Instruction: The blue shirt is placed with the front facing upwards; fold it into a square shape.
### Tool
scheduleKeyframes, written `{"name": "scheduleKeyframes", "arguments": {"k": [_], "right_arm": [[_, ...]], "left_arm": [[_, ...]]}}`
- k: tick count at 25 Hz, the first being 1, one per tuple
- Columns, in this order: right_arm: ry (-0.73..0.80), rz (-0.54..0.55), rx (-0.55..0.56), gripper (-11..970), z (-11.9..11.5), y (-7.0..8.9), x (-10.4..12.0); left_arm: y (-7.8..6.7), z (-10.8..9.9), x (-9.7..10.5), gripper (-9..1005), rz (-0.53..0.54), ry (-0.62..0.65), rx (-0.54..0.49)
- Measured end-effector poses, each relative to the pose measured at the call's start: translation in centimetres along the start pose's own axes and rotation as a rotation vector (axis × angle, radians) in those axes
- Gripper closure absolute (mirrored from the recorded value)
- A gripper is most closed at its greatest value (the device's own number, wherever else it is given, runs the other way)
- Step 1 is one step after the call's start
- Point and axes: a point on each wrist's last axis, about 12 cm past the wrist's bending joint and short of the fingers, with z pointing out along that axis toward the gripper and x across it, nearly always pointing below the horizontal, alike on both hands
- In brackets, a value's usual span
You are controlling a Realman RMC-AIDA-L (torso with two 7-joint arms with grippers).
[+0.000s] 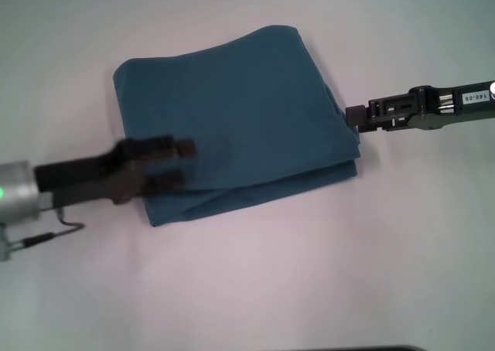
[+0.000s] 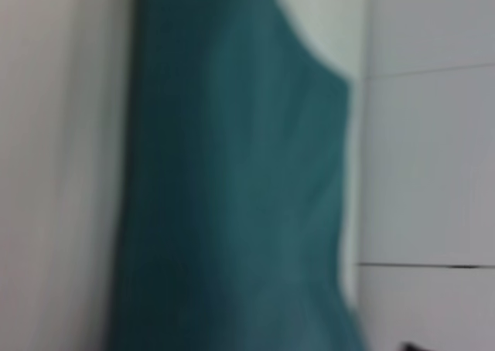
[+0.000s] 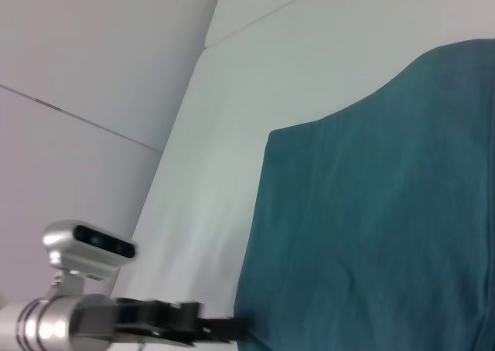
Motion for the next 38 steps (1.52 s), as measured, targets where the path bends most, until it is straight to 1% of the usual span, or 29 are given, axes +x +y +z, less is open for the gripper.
{"name": "scheduleKeyframes", "arguments": {"k": [1,3,6,10,16,18,21,27,30,32,35,37,38], "right_arm": [[-0.001,0.000,0.001,372,0.0,0.0,0.0],[-0.003,0.001,0.001,372,-0.1,0.0,0.0],[-0.003,0.001,0.001,372,-0.1,0.0,0.0],[-0.003,0.000,0.000,372,0.0,0.0,-0.1],[-0.003,-0.001,0.002,373,-0.1,0.0,-0.1],[-0.003,-0.001,0.002,373,-0.1,0.0,-0.1],[-0.002,0.000,0.002,373,-0.1,0.0,-0.1],[-0.001,0.002,0.002,373,-0.1,0.0,0.0],[0.001,0.005,0.002,374,-0.1,-0.1,0.1],[0.003,0.009,0.000,374,0.0,-0.1,0.2],[0.004,0.011,0.000,374,-0.1,-0.2,0.2],[0.004,0.011,0.000,374,-0.1,-0.2,0.2],[0.004,0.012,0.000,374,0.0,-0.2,0.2]], "left_arm": [[-0.2,-0.8,-0.1,289,0.005,-0.020,0.031],[-0.2,-2.2,-0.3,290,0.005,-0.061,0.052],[0.5,-3.7,-0.5,290,-0.012,-0.109,0.013],[1.5,-4.3,-0.3,289,-0.034,-0.133,-0.033],[2.0,-5.1,0.0,289,-0.038,-0.111,-0.068],[2.1,-4.9,0.2,290,-0.042,-0.101,-0.074],[2.1,-3.9,0.5,291,-0.044,-0.081,-0.075],[1.5,-1.3,0.8,294,-0.023,-0.030,-0.073],[1.4,-0.8,0.7,295,-0.013,-0.017,-0.076],[1.5,-1.5,0.5,294,-0.016,-0.030,-0.083],[1.9,-3.6,0.2,294,-0.032,-0.085,-0.092],[1.8,-4.9,0.1,294,-0.036,-0.122,-0.072],[1.7,-5.0,0.2,294,-0.036,-0.125,-0.060]]}}
